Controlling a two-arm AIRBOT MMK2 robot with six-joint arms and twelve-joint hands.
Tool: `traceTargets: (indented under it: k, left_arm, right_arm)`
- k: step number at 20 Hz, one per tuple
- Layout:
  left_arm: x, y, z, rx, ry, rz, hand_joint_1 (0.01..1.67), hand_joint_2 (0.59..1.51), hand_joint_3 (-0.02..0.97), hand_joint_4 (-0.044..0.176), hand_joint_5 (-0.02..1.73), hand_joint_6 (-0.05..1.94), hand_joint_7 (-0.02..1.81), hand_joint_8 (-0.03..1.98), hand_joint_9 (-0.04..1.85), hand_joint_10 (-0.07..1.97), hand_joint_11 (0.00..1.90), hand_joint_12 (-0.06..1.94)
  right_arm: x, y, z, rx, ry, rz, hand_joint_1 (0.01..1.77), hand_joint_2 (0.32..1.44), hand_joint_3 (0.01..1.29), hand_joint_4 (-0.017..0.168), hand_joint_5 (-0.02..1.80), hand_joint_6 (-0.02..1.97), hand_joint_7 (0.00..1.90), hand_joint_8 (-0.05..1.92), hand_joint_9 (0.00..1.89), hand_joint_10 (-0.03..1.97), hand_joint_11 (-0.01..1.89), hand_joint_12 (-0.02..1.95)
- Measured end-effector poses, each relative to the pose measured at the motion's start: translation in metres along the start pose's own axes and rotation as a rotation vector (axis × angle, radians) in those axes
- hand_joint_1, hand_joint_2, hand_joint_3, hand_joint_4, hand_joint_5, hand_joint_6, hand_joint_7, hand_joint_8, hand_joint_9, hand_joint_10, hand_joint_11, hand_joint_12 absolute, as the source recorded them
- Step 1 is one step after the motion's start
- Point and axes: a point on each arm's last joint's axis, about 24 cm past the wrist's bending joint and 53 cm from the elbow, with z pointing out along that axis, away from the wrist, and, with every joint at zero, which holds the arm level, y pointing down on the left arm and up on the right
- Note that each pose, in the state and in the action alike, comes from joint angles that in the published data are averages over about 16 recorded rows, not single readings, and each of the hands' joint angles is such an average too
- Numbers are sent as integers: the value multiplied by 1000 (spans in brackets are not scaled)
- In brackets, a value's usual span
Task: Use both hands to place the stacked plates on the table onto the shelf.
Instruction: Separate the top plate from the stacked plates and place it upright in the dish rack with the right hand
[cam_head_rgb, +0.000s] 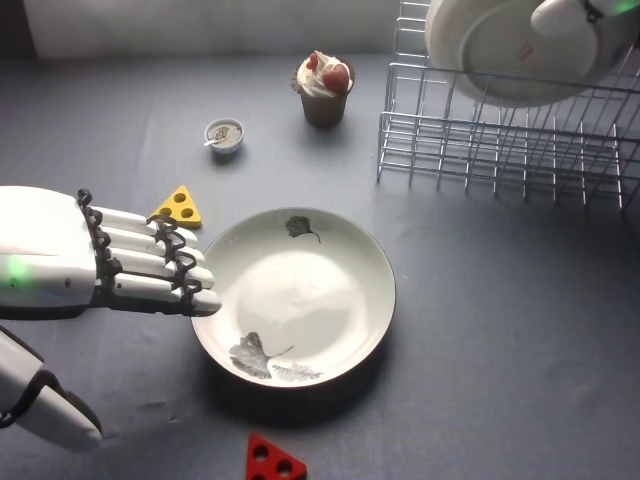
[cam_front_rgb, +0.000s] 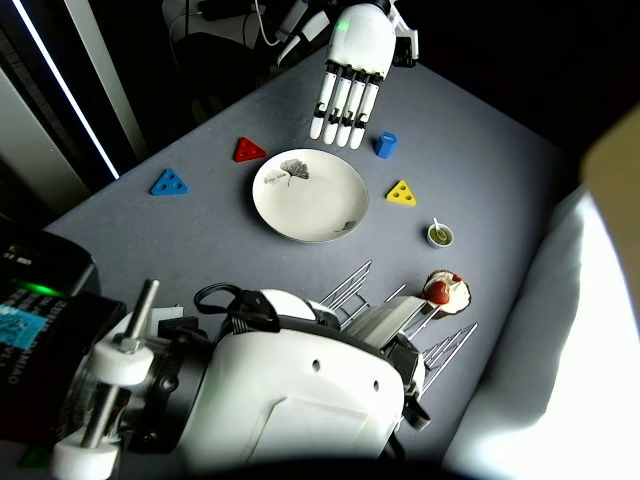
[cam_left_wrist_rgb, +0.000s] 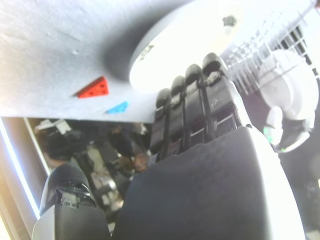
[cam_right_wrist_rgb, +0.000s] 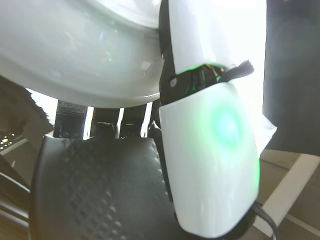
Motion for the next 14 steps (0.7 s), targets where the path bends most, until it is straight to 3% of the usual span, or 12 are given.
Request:
traceTargets:
  k: [11,14]
  left_arm:
    - [9,6,14,-25,17,-10,105,977,5,-1,132,16,145,7,137,7,125,12]
    - [13,8,17,-29,25,-14,104,976,5,-1,132,16,143,7,135,7,127,12]
  right_arm:
    - [-2,-12,5,24,-7,13,1495,944,13,-8,940,859,1081,586,1166,526,1010,1293]
    - [-3,-15,5,31,-10,13,1493,944,13,-8,939,869,1098,555,1171,524,1047,1153]
